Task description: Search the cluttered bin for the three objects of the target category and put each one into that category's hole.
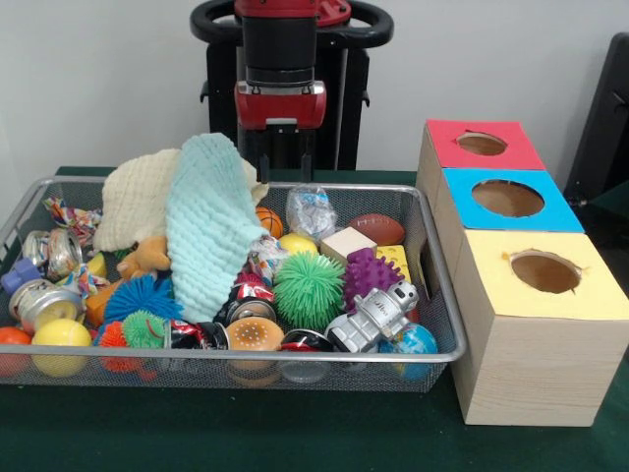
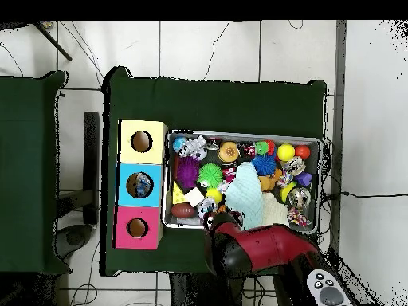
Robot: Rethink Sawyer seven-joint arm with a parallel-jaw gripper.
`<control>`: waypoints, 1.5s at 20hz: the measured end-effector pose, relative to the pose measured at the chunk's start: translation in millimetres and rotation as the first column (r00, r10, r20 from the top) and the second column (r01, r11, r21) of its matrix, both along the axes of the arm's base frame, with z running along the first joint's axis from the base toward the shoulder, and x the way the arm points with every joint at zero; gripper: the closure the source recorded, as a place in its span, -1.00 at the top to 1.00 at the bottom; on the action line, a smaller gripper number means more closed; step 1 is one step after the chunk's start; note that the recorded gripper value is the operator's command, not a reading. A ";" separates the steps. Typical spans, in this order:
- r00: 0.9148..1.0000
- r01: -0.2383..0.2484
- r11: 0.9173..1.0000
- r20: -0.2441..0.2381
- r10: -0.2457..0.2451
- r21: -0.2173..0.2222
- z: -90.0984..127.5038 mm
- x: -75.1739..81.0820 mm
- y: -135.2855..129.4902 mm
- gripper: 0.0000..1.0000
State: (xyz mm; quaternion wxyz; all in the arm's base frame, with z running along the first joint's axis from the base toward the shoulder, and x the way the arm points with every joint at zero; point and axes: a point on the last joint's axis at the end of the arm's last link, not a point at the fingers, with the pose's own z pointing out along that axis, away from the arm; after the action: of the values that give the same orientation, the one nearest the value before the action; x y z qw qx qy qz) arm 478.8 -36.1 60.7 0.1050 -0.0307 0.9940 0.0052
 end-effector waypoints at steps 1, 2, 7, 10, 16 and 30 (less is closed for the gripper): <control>1.000 -0.001 1.000 0.000 0.001 0.001 0.1 0.4 1.7 1.00; 1.000 -0.009 1.000 0.000 0.009 0.005 0.5 2.7 10.7 1.00; 1.000 -0.022 1.000 -0.006 0.023 0.013 -1.3 3.7 25.5 1.00; 0.999 -0.032 0.999 -0.013 0.032 0.020 -3.4 3.1 34.9 1.00; 0.998 -0.048 0.998 -0.048 0.050 0.037 -20.2 -3.6 51.0 1.00; 0.994 -0.037 0.998 -0.099 0.041 0.042 -49.2 -19.1 51.3 1.00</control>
State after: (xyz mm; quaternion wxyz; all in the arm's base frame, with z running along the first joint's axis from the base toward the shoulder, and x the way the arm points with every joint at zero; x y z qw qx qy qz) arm 459.7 15.2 11.6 0.0556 -0.0476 0.9969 0.0287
